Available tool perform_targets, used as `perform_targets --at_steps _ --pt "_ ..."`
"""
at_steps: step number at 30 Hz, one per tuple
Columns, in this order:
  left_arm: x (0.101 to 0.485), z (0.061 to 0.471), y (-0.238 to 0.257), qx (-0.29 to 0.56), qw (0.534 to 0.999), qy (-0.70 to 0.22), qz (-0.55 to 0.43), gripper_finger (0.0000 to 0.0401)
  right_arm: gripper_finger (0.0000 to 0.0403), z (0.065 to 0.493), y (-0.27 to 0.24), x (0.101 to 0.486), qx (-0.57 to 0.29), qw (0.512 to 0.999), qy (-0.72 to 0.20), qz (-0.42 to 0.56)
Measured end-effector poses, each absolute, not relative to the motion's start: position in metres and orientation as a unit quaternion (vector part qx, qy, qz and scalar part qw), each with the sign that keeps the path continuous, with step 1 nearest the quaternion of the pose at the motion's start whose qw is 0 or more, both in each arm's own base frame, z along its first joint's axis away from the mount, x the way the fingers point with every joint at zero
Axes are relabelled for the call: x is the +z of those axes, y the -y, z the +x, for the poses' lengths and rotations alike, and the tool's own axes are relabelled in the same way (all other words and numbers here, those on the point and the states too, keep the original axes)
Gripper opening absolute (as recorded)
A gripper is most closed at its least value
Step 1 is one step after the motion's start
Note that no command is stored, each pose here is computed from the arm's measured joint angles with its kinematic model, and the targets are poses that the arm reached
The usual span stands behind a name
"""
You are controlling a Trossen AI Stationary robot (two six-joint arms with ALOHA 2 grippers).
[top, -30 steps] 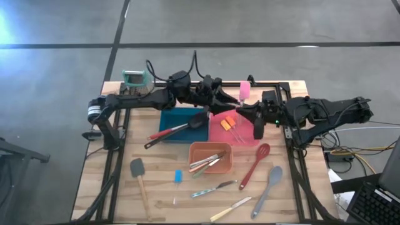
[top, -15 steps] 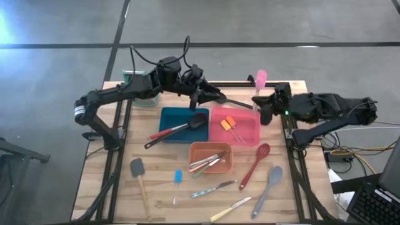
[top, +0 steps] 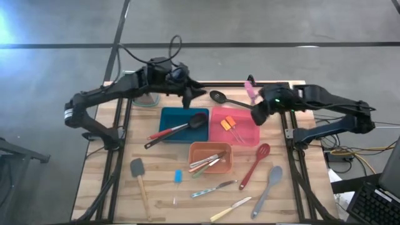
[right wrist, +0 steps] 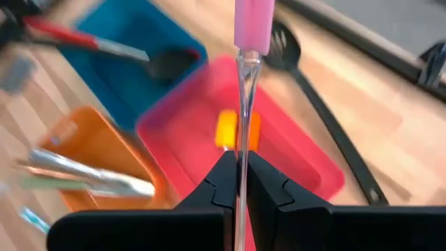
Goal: Pick & Place Kitchen Items
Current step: Put the pink spatula into the red bin
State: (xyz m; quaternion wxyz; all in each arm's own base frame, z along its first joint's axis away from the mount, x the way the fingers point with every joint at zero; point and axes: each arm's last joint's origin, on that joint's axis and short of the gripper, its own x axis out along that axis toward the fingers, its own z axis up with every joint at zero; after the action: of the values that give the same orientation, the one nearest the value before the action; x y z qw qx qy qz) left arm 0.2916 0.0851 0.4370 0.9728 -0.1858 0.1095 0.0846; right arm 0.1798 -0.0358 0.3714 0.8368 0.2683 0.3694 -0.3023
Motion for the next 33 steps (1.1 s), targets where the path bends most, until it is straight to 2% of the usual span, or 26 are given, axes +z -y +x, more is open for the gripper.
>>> perform_targets --at_steps 3,7,18,21,26,33 --pt "0.441 0.273 -0.083 0.145 0.965 -0.129 -0.176 0.0181 0.0009 0.196 0.046 0.357 -0.281 0.817 -0.427 0.267" --pt "0.448 0.250 -0.078 0.184 0.960 -0.131 -0.168 0.0181 0.0008 0.222 0.058 0.332 -0.241 0.786 -0.503 0.267" --pt "0.449 0.211 -0.067 0.190 0.961 -0.114 -0.168 0.0179 0.0008 0.280 0.077 0.255 -0.180 0.711 -0.641 0.227" --pt "0.445 0.204 -0.065 0.191 0.959 -0.116 -0.172 0.0179 0.0008 0.290 0.081 0.235 -0.165 0.697 -0.658 0.232" --pt "0.440 0.196 -0.062 0.194 0.956 -0.116 -0.188 0.0179 0.0008 0.303 0.091 0.206 -0.153 0.705 -0.646 0.249" --pt "0.441 0.188 -0.060 0.193 0.956 -0.113 -0.189 0.0179 0.0008 0.292 0.099 0.173 -0.177 0.695 -0.637 0.284"
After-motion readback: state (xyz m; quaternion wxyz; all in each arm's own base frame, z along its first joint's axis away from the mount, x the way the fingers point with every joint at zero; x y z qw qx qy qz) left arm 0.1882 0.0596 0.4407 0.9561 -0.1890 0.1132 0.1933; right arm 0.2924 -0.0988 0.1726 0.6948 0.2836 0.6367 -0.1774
